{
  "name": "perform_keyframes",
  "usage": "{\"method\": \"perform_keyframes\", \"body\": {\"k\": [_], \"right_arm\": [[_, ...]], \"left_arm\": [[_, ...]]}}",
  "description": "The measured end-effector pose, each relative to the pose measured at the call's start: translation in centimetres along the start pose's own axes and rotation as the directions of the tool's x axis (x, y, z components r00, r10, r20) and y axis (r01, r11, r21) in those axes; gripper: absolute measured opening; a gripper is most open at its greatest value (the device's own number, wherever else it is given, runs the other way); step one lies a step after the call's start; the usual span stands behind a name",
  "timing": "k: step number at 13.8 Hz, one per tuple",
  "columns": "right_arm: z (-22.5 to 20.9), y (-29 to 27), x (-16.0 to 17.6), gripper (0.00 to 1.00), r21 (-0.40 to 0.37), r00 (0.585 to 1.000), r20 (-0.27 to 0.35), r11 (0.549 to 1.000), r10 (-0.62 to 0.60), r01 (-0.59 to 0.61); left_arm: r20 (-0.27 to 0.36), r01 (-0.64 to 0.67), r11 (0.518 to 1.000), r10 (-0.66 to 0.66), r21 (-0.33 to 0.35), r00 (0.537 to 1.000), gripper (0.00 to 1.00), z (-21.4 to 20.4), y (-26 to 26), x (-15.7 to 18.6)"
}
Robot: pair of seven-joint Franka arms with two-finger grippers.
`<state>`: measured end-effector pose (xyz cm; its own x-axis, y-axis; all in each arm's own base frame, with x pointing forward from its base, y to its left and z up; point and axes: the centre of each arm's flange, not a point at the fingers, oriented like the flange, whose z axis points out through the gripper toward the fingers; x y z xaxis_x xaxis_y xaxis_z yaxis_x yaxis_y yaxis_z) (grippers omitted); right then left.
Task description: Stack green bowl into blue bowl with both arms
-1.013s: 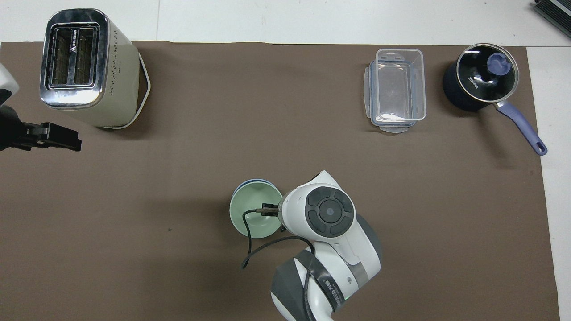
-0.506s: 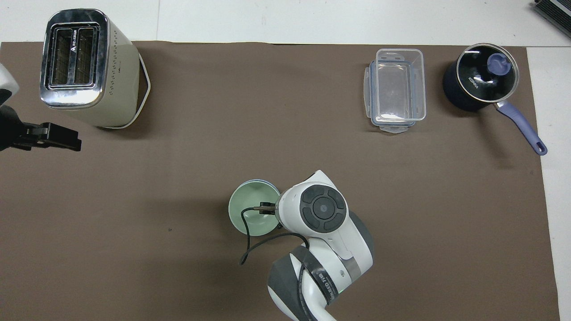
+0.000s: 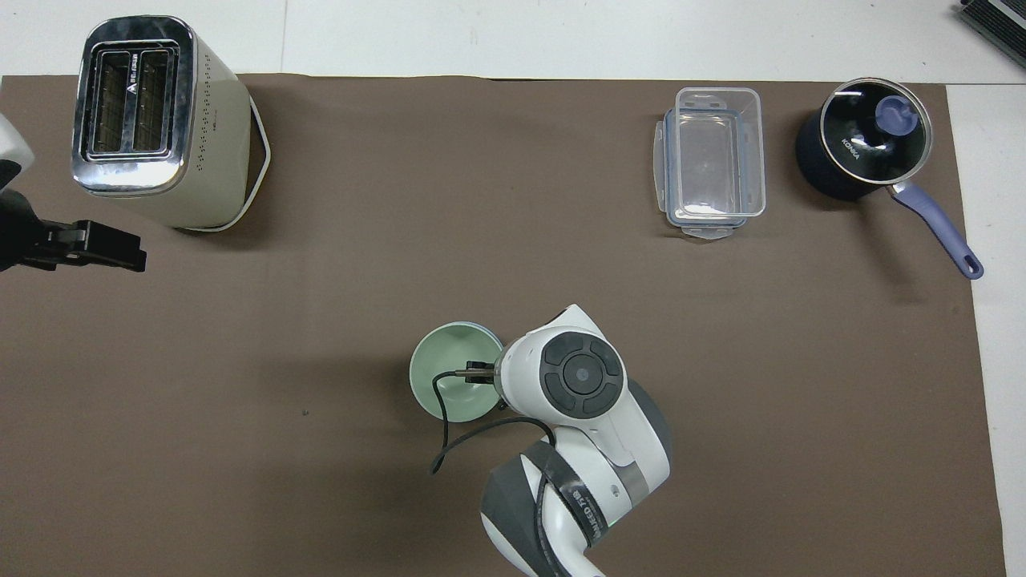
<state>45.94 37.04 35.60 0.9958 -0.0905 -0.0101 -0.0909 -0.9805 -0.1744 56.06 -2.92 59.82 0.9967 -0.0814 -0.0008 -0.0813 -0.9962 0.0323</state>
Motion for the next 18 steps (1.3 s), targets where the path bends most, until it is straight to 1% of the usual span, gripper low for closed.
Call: {"method": "perform_keyframes", "body": {"k": [3, 6, 8, 9, 10, 11, 12, 13, 16, 17, 18], "right_arm": [[0.0, 0.1, 0.1, 0.05, 0.000, 1.000, -0.001, 1.000, 0.002, -0.002], [0.0, 0.2, 0.2, 0.09, 0.001, 1.000, -0.003, 1.000, 0.005, -0.005], [-0.3, 0.1, 0.4, 0.29, 0.005, 1.000, -0.008, 1.000, 0.006, -0.006], [-0.7, 0.0, 0.7, 0.42, 0.011, 1.000, -0.015, 1.000, 0.008, -0.008], [-1.3, 0.1, 1.1, 0.48, 0.018, 1.000, -0.026, 1.000, 0.013, -0.012], [-2.5, 0.3, 1.7, 0.48, 0.030, 0.999, -0.043, 0.999, 0.023, -0.022], [-4.0, 1.0, 2.5, 0.55, 0.042, 0.997, -0.063, 0.998, 0.040, -0.037], [-6.0, 2.1, 3.3, 0.63, 0.045, 0.995, -0.083, 0.998, 0.055, -0.051], [-13.0, 7.4, 5.5, 0.98, 0.023, 0.989, -0.136, 0.998, 0.059, -0.056], [-15.3, 9.5, 6.1, 1.00, 0.019, 0.986, -0.151, 0.998, 0.065, -0.063], [-17.6, 11.6, 6.8, 1.00, 0.011, 0.984, -0.162, 0.997, 0.074, -0.073]], "left_arm": [[0.000, 0.000, 1.000, 0.000, 0.000, 1.000, 1.00, 0.0, 0.0, 0.0], [0.000, 0.000, 1.000, 0.000, 0.000, 1.000, 1.00, 0.0, 0.0, 0.0], [0.000, 0.000, 1.000, 0.000, 0.000, 1.000, 1.00, 0.0, 0.0, 0.0], [0.000, 0.000, 1.000, 0.000, 0.000, 1.000, 1.00, 0.0, 0.0, 0.0], [0.000, 0.000, 1.000, 0.000, 0.000, 1.000, 1.00, 0.0, 0.0, 0.0], [0.000, 0.000, 1.000, 0.000, 0.000, 1.000, 1.00, 0.0, 0.0, 0.0], [0.000, 0.000, 1.000, 0.000, 0.000, 1.000, 1.00, 0.0, 0.0, 0.0], [0.000, 0.000, 1.000, 0.000, 0.000, 1.000, 1.00, 0.0, 0.0, 0.0], [0.000, 0.000, 1.000, 0.000, 0.000, 1.000, 1.00, 0.0, 0.0, 0.0], [0.000, 0.000, 1.000, 0.000, 0.000, 1.000, 1.00, 0.0, 0.0, 0.0], [0.000, 0.000, 1.000, 0.000, 0.000, 1.000, 1.00, 0.0, 0.0, 0.0]]}}
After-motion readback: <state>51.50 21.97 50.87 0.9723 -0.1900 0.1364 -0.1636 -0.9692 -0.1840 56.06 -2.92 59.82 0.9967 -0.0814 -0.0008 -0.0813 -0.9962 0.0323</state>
